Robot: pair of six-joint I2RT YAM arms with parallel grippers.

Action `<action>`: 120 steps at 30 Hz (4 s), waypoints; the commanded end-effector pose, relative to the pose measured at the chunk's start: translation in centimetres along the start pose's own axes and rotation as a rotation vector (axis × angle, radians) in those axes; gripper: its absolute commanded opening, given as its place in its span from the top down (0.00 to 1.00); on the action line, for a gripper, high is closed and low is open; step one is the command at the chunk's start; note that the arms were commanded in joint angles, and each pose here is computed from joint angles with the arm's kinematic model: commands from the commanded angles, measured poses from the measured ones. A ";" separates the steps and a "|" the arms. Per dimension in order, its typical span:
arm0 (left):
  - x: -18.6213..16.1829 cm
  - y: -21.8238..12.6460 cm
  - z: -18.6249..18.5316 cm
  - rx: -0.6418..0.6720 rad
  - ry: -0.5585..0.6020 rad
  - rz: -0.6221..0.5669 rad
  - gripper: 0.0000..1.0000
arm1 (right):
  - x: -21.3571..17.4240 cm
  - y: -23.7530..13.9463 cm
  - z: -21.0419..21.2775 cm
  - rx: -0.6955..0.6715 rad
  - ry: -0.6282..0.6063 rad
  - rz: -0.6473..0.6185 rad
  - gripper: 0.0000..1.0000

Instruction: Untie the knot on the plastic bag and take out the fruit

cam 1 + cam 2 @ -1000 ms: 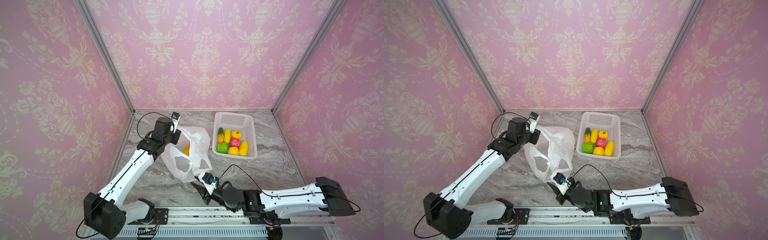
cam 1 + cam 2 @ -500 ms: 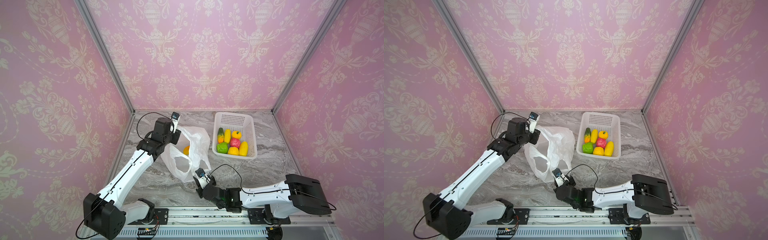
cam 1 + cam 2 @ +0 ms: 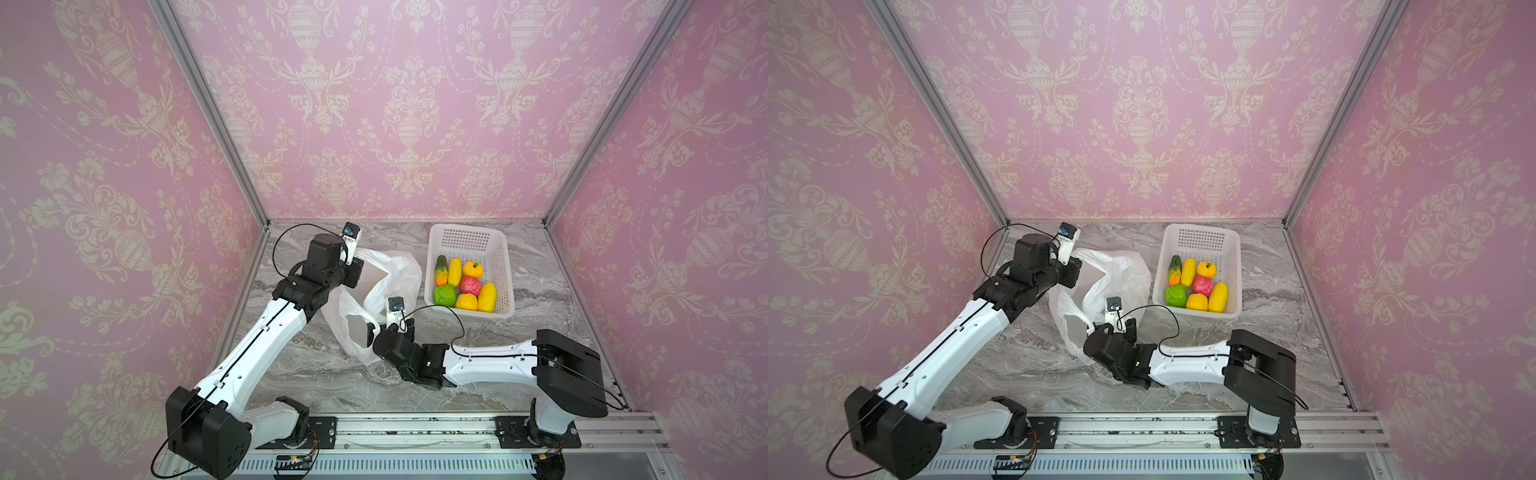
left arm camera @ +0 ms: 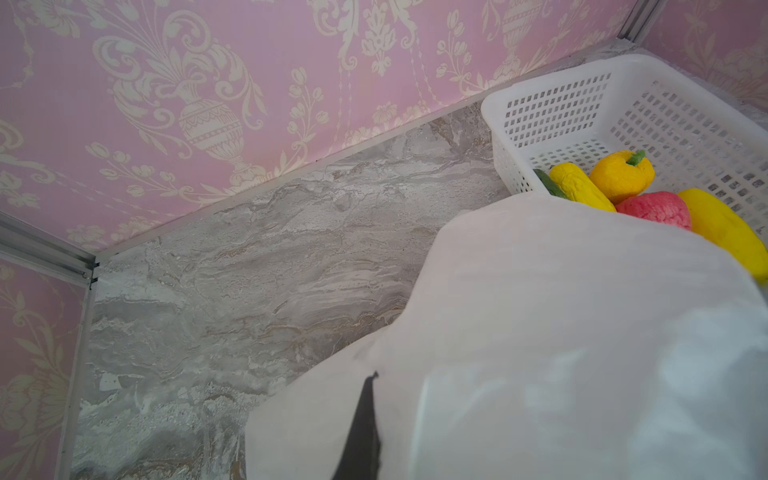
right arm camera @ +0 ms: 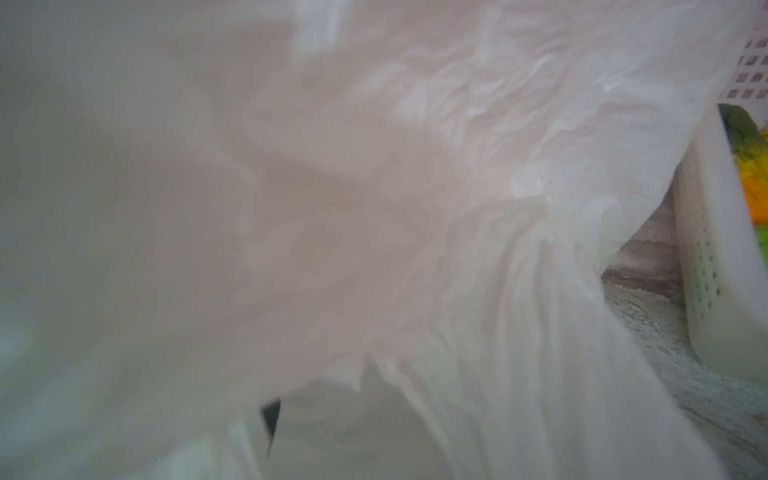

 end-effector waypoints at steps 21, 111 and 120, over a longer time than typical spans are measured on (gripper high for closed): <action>3.7 -2.0 -4.4 -0.245 -0.013 -0.162 1.00 | 1.1 15.3 -1.5 -0.138 0.254 0.016 0.00; -0.6 1.1 0.4 0.004 -0.012 0.043 1.00 | 0.3 3.5 -6.7 -0.008 0.008 0.044 0.12; -0.5 1.0 0.4 0.001 -0.013 0.036 1.00 | -2.2 7.3 -5.6 -0.158 -0.156 0.126 0.01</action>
Point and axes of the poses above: each gripper's point midway between its finger pads, its own y axis out along the fingers, its own z axis along the line the jaws close on, x = y × z, the point moved 1 cm from there along -y, back along the fingers, and after that the axes turned 15 degrees about y, right-handed, at the moved point
